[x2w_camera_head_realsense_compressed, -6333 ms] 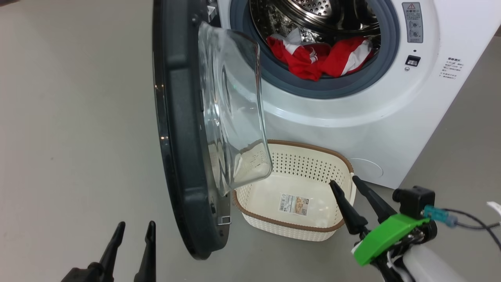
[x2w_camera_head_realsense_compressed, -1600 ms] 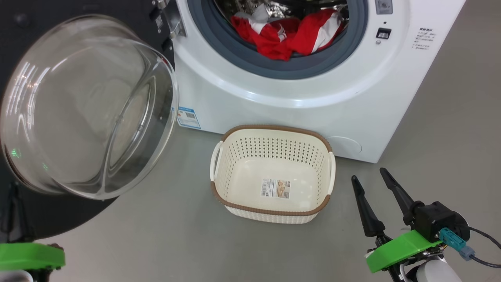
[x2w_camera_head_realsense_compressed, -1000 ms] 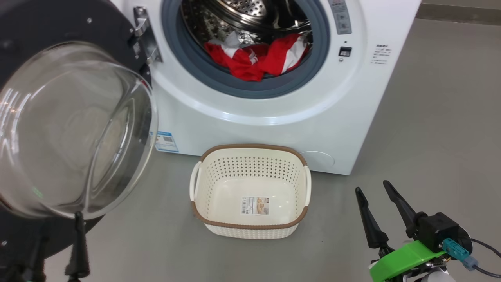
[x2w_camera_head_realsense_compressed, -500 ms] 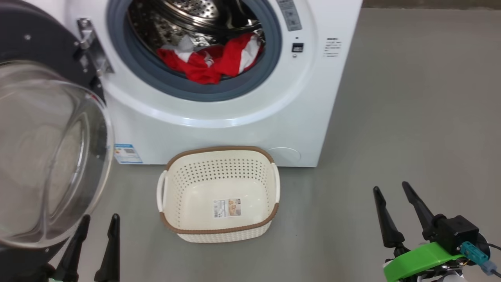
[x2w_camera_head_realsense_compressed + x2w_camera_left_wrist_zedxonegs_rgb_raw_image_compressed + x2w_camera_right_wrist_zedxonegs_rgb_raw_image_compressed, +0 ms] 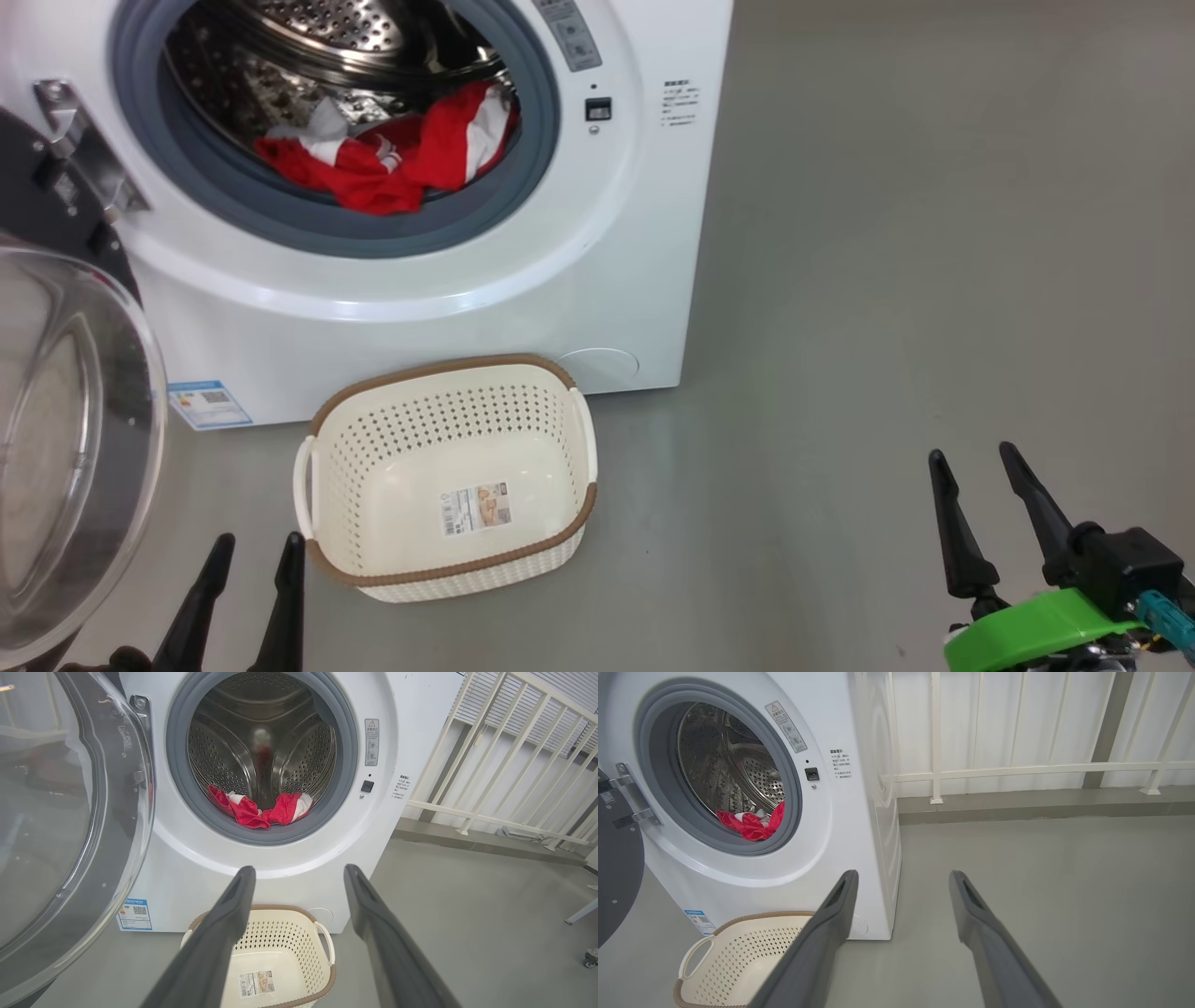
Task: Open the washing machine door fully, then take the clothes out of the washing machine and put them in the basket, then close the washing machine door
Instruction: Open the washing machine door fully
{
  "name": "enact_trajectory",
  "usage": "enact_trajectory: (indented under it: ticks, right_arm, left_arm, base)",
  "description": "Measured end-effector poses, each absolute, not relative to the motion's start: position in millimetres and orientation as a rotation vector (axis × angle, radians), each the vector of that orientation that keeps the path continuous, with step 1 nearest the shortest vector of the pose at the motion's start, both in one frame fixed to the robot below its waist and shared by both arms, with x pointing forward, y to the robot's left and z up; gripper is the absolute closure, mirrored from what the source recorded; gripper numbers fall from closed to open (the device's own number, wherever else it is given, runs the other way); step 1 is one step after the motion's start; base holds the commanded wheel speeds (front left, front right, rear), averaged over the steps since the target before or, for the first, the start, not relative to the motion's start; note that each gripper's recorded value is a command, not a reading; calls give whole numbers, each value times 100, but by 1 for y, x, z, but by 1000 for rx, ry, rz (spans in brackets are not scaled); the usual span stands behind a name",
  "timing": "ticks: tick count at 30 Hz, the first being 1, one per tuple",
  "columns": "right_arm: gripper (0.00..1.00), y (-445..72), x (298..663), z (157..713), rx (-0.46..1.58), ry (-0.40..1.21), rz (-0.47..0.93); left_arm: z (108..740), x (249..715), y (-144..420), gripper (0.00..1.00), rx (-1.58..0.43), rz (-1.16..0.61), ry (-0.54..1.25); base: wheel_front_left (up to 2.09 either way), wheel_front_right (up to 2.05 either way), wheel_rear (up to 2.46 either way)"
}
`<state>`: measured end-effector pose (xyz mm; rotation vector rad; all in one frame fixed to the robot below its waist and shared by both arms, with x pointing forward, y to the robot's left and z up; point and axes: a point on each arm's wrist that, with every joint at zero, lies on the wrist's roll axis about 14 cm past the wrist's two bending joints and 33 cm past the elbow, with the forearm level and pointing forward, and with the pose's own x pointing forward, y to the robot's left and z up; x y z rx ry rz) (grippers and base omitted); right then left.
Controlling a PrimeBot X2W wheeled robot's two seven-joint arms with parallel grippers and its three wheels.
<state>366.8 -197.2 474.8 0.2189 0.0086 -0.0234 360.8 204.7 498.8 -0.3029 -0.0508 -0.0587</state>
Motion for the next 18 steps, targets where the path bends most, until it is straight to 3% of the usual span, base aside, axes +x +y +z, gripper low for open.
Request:
enact_trajectory:
  ticks: [18]
  right_arm:
    - [0,-206,359,473,220,11,-55]
  left_arm:
    - [499,363,197,0,-316,-79,-49]
  base:
    - [0,0,0]
